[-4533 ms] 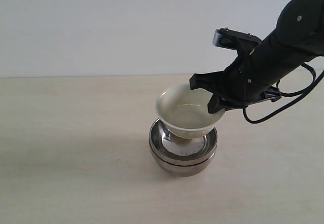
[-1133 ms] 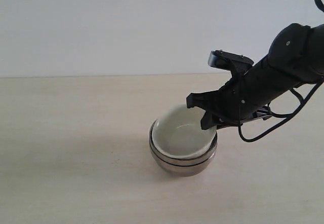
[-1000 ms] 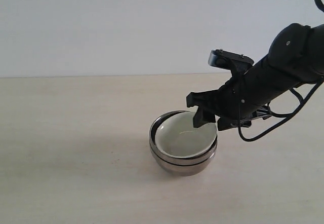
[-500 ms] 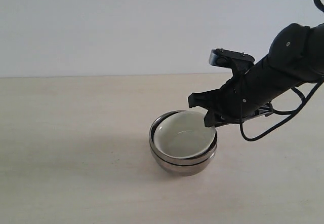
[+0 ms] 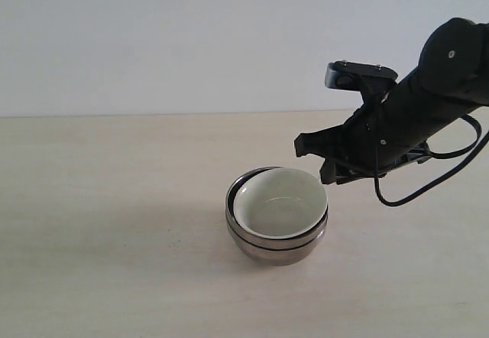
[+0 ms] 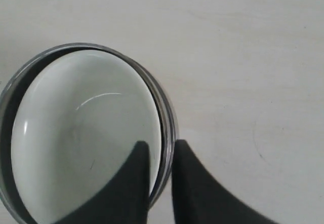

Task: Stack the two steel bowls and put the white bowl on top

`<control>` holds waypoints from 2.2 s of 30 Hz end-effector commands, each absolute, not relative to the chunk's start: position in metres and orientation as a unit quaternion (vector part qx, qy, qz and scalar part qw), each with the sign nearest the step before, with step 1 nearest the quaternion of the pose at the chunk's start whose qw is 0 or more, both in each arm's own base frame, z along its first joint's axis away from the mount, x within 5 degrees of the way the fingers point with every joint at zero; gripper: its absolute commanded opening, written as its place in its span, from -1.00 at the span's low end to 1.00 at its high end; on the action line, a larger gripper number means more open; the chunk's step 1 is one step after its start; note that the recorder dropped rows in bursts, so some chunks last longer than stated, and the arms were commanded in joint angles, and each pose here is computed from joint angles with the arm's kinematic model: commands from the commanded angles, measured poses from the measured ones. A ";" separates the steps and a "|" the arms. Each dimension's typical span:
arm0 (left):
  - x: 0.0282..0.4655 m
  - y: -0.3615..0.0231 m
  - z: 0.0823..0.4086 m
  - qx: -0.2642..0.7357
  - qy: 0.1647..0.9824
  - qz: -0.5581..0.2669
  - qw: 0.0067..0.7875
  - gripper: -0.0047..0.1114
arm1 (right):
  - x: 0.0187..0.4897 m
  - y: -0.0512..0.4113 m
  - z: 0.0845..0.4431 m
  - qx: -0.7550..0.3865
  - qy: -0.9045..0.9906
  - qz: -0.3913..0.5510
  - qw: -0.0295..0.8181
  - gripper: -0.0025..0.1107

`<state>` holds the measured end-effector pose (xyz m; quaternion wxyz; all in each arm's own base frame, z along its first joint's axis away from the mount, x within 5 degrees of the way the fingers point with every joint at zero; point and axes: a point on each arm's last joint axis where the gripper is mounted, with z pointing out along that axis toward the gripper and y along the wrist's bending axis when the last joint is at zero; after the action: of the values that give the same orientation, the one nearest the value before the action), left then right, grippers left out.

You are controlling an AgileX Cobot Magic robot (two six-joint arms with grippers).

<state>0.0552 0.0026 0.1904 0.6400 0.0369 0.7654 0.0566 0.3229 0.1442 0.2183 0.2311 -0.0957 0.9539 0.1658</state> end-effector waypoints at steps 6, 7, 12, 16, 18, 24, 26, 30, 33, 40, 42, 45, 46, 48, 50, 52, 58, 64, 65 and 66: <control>0.055 0.003 0.190 0.030 0.763 0.052 0.643 -0.85 | 0.320 0.142 0.219 -0.103 0.957 0.160 0.220 -0.96; 0.055 0.003 0.190 0.030 0.763 0.052 0.643 -0.85 | 0.319 0.142 0.219 -0.103 0.957 0.160 0.220 -0.96; 0.055 0.003 0.190 0.030 0.763 0.052 0.643 -0.85 | 0.319 0.141 0.219 -0.103 0.958 0.160 0.216 -0.96; 0.055 0.003 0.190 0.030 0.763 0.052 0.643 -0.85 | 0.317 0.140 0.215 -0.101 0.958 0.158 0.215 -0.96; 0.055 0.003 0.190 0.030 0.763 0.052 0.643 -0.85 | 0.316 0.139 0.211 -0.098 0.958 0.156 0.221 -0.96; 0.055 0.003 0.190 0.030 0.763 0.052 0.643 -0.85 | 0.314 0.138 0.205 -0.089 0.957 0.156 0.226 -0.96; 0.055 0.003 0.190 0.030 0.763 0.052 0.643 -0.85 | 0.314 0.138 0.205 -0.088 0.958 0.157 0.224 -0.96; 0.055 0.003 0.190 0.030 0.763 0.052 0.643 -0.85 | 0.311 0.138 0.203 -0.085 0.961 0.158 0.210 -0.96; 0.055 0.003 0.190 0.030 0.763 0.052 0.643 -0.85 | 0.302 0.131 0.193 -0.060 0.959 0.155 0.227 -0.96; 0.055 0.003 0.190 0.030 0.763 0.052 0.643 -0.85 | 0.242 0.106 0.192 -0.008 0.946 0.169 0.277 -0.96; 0.055 0.003 0.190 0.030 0.763 0.052 0.643 -0.85 | 0.204 0.099 0.208 -0.002 0.921 0.194 0.339 -0.96; 0.055 0.003 0.190 0.030 0.763 0.052 0.643 -0.85 | 0.164 0.090 0.225 0.018 0.883 0.244 0.401 -0.96; 0.055 0.003 0.190 0.030 0.763 0.052 0.643 -0.85 | 0.146 0.082 0.232 0.028 0.860 0.271 0.432 -0.96; 0.055 0.003 0.190 0.030 0.763 0.052 0.643 -0.85 | 0.124 0.072 0.234 0.035 0.840 0.298 0.452 -0.96; 0.055 0.003 0.190 0.030 0.763 0.052 0.643 -0.85 | 0.110 0.066 0.236 0.028 0.830 0.313 0.460 -0.96; 0.055 0.003 0.190 0.030 0.763 0.052 0.643 -0.85 | 0.097 0.063 0.240 0.015 0.823 0.327 0.464 -0.96; 0.055 0.003 0.190 0.030 0.763 0.052 0.643 -0.85 | 0.072 0.054 0.252 -0.007 0.794 0.360 0.489 -0.96; 0.055 0.003 0.190 0.030 0.763 0.052 0.643 -0.85 | 0.065 0.050 0.257 -0.010 0.776 0.371 0.509 -0.96; 0.055 0.003 0.190 0.030 0.763 0.052 0.643 -0.85 | 0.065 0.050 0.257 -0.009 0.776 0.372 0.510 -0.96; 0.055 0.003 0.190 0.030 0.763 0.052 0.643 -0.85 | 0.065 0.050 0.256 -0.009 0.777 0.371 0.508 -0.96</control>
<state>0.0552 0.0026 0.1904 0.6400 0.0369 0.7654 0.0566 0.0658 0.0502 0.2576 0.5082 -0.0069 0.7765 0.3724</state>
